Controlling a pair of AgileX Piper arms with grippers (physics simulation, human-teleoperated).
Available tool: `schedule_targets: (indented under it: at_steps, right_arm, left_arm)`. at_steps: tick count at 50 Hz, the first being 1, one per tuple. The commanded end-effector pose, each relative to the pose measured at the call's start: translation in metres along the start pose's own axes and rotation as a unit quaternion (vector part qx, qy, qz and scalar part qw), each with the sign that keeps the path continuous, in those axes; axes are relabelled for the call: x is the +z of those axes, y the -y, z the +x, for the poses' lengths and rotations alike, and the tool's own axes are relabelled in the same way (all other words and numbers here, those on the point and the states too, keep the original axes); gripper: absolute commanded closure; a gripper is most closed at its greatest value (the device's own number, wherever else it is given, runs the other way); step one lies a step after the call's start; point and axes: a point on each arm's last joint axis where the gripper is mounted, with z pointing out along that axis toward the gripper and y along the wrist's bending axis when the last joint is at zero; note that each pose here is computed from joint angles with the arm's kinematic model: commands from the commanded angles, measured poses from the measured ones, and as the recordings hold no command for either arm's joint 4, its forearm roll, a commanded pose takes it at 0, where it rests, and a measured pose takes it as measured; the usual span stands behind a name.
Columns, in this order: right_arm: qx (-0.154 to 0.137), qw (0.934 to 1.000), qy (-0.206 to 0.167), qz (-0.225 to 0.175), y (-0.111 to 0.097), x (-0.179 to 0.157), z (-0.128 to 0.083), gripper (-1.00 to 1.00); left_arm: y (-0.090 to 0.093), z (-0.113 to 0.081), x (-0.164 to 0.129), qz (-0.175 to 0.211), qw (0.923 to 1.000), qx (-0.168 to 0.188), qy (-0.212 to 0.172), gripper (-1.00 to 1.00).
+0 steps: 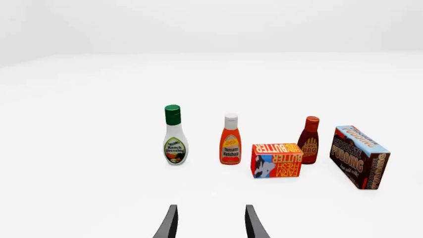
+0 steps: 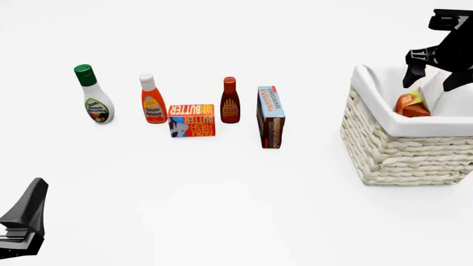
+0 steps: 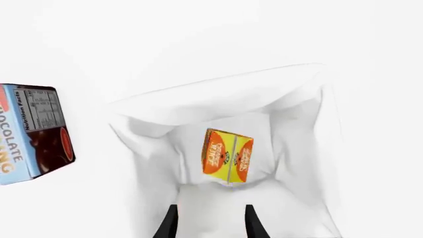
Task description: Pick the orange juice and place it in the basket.
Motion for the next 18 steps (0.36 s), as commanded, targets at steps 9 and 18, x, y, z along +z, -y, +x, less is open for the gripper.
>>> schedule_targets:
  at_steps: [9,18]
  right_arm:
    - [0.006,1.0000,0.006,0.000,-0.0005,-0.0037,-0.0009,-1.00]
    - [0.008,0.9999,0.011,-0.001,-0.0017,-0.0092,0.0003,-1.00]
  left_arm:
    - [0.0000,0.0000,0.0000,0.000,1.0000,0.000,0.000,-1.00]
    - [0.0000,0.0000,0.0000,0.000,1.0000,0.000,0.000,-1.00]
